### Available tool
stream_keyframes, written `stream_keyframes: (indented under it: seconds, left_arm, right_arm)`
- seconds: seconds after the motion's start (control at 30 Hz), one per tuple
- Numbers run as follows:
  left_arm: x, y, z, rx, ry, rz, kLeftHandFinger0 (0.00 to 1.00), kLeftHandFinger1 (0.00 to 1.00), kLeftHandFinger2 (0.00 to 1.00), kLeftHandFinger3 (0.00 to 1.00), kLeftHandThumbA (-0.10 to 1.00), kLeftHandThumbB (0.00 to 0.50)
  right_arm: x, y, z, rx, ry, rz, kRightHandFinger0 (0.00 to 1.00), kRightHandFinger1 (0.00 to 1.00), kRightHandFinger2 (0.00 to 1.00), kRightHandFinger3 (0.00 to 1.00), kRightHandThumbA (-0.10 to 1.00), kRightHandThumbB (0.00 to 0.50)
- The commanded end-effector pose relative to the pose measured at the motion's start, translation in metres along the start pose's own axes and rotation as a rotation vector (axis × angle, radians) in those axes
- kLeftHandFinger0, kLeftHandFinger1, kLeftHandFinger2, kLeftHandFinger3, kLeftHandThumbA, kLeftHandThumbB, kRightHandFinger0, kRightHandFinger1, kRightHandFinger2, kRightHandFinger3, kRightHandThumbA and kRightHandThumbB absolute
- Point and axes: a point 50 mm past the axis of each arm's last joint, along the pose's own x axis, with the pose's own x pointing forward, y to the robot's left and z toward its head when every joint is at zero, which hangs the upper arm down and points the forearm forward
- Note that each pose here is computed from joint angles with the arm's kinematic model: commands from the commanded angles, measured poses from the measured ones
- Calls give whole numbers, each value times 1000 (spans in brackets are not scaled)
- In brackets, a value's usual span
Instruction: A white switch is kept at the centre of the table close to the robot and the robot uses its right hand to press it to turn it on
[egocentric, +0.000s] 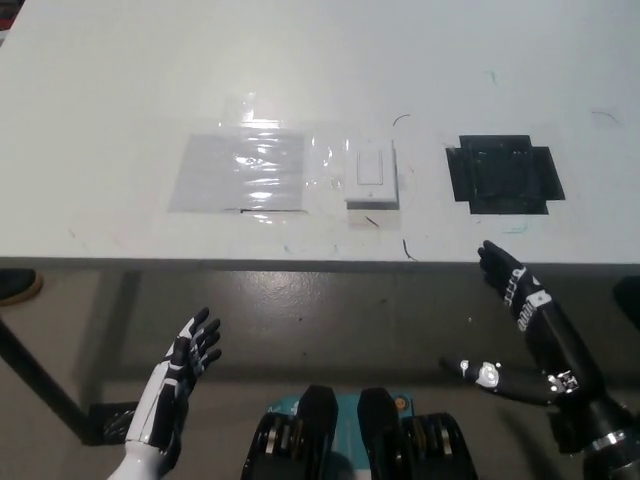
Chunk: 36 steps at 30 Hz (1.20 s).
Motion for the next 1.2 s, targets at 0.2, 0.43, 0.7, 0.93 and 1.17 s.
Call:
stream_keyframes:
  seconds: [0.2,0.43,0.7,0.93,1.17]
  left_arm:
    - [10,-1,17,-9,-73,-20,1000,1000,1000,1000,1000,136]
    - [12,0,19,6,-77,-17,1000,1000,1000,1000,1000,135]
    - [14,3,20,5,-87,-18,1000,1000,1000,1000,1000,134]
    - [14,3,20,6,-85,-23,1000,1000,1000,1000,1000,115]
    - [13,3,20,19,-80,-21,1000,1000,1000,1000,1000,122]
  right_arm:
    - [-10,6,-39,82,-34,-147,1000,1000,1000,1000,960,73]
    - [-14,6,-49,55,-18,-132,1000,1000,1000,1000,957,78]
    - [-22,7,-51,50,-4,-134,1000,1000,1000,1000,937,76]
    - [-23,8,-51,45,2,-124,1000,1000,1000,1000,940,88]
    - [-23,8,-51,36,5,-120,1000,1000,1000,1000,931,79]
